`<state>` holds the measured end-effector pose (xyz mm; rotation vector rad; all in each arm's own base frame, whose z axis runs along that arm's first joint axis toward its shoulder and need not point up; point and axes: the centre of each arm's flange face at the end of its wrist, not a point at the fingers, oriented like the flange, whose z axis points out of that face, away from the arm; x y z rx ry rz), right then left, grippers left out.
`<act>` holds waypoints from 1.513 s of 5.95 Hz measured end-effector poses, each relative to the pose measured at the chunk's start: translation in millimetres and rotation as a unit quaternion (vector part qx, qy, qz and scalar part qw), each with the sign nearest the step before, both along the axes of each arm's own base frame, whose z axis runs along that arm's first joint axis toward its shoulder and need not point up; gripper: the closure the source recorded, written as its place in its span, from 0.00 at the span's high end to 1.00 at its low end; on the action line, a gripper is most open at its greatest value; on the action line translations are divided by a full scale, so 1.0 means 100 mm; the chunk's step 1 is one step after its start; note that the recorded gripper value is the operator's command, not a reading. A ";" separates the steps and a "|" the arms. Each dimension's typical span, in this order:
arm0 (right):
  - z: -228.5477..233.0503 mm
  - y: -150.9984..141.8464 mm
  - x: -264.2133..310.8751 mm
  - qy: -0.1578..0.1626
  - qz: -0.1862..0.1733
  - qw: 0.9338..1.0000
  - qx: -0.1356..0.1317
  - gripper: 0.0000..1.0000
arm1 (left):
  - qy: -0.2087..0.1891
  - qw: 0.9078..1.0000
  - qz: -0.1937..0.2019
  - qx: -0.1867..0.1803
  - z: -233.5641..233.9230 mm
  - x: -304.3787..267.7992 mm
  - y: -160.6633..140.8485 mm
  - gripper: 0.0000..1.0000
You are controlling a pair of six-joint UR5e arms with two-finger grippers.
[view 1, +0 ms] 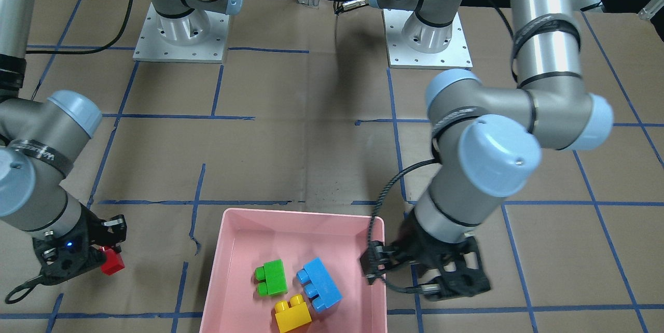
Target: Put all blocks into box
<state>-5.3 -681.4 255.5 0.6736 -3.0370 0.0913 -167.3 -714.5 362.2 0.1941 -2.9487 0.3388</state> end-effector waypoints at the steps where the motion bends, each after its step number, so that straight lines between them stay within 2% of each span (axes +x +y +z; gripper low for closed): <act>1: 0.47 -0.14 0.07 -0.011 -0.051 0.999 0.005 0.24 | -0.058 0.997 -0.036 0.017 0.20 0.48 0.10 0.98; 2: 0.91 -0.25 0.28 -0.026 -0.109 0.994 0.015 0.24 | -0.085 0.993 -0.055 0.053 0.43 0.79 0.30 0.98; 3: 1.23 -0.32 0.70 -0.036 -0.161 0.986 0.021 0.24 | -0.090 0.990 -0.063 0.090 0.71 0.89 0.61 0.98; 4: 1.35 -0.35 1.25 -0.047 -0.206 0.977 0.021 0.24 | -0.087 0.986 -0.074 0.120 0.97 0.84 1.01 0.98; 6: 1.11 -0.37 2.23 -0.064 -0.265 0.962 0.030 0.24 | -0.088 0.979 -0.116 0.142 1.19 0.59 1.83 0.98; 7: 0.82 -0.38 2.57 -0.064 -0.268 0.961 0.038 0.35 | -0.091 0.977 -0.132 0.142 1.22 0.53 2.11 0.98; 8: 0.53 -0.41 2.75 -0.060 -0.264 0.961 0.047 0.99 | -0.099 0.975 -0.136 0.142 1.22 0.54 2.24 0.98; 9: 0.36 -0.43 2.81 -0.057 -0.259 0.963 0.052 1.00 | -0.115 0.974 -0.136 0.139 1.26 0.58 2.26 0.98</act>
